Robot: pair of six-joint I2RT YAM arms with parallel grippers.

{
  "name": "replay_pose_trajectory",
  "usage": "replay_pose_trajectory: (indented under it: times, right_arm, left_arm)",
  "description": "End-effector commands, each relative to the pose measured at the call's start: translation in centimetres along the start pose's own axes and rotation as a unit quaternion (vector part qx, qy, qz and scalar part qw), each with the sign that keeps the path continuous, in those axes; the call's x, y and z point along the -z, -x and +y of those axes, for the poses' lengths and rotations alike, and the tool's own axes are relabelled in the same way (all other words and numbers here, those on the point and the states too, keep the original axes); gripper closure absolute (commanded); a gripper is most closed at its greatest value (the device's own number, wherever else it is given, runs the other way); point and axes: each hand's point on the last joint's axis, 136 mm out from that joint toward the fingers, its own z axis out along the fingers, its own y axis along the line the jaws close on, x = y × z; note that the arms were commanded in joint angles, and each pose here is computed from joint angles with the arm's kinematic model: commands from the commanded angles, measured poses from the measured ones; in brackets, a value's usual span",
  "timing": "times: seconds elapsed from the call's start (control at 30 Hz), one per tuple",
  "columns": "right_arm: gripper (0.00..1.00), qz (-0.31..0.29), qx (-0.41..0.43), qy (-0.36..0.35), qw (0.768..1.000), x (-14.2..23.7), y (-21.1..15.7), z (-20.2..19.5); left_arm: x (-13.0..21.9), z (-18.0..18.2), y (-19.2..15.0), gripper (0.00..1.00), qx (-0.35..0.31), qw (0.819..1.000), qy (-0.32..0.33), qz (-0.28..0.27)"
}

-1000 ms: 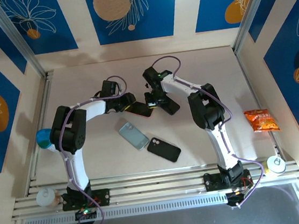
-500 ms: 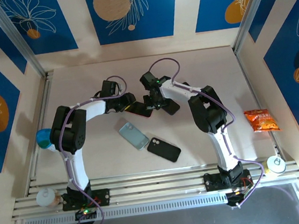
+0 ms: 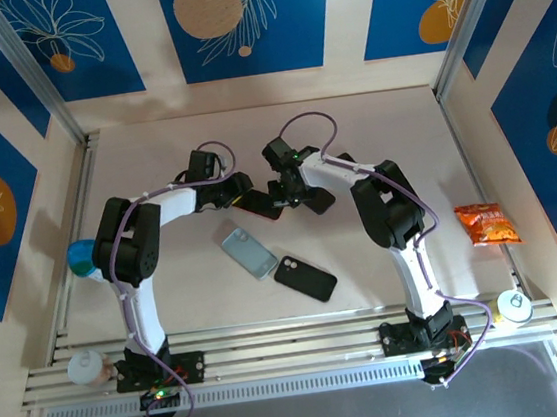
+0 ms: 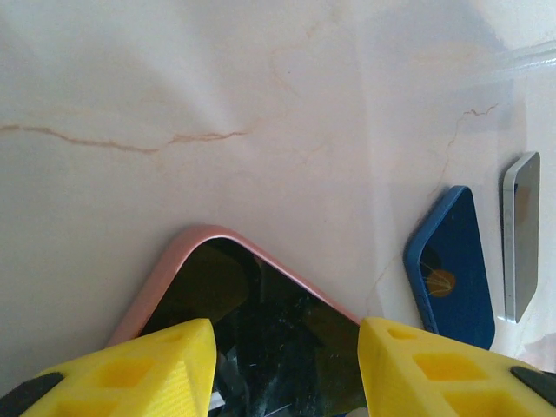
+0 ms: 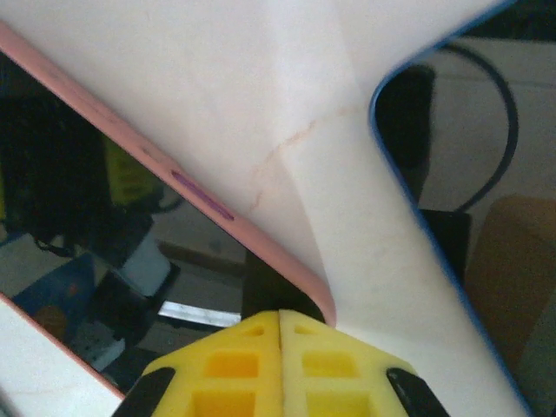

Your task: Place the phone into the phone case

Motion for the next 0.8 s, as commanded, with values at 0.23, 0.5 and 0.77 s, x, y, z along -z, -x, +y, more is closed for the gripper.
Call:
replay_pose_trajectory:
  times: [0.23, 0.5, 0.77]
  right_arm:
    - [1.0, 0.269, -0.031, -0.067, 0.96, -5.5, -15.5, -3.5]
    - [1.0, 0.182, -0.116, 0.049, 0.975, -2.2, -9.0, 1.3]
    - [1.0, 0.108, -0.136, 0.099, 0.98, -0.7, -2.5, 2.9]
  left_arm:
    - [-1.6, 4.0, -0.9, 0.51, 0.031, 0.998, 0.053, 0.02]
    - [-4.1, 1.9, 3.6, 0.51, 0.006, 0.999, 0.05, 0.01]
    - [-5.8, -2.1, 8.5, 0.51, -0.021, 1.0, 0.014, -0.011]
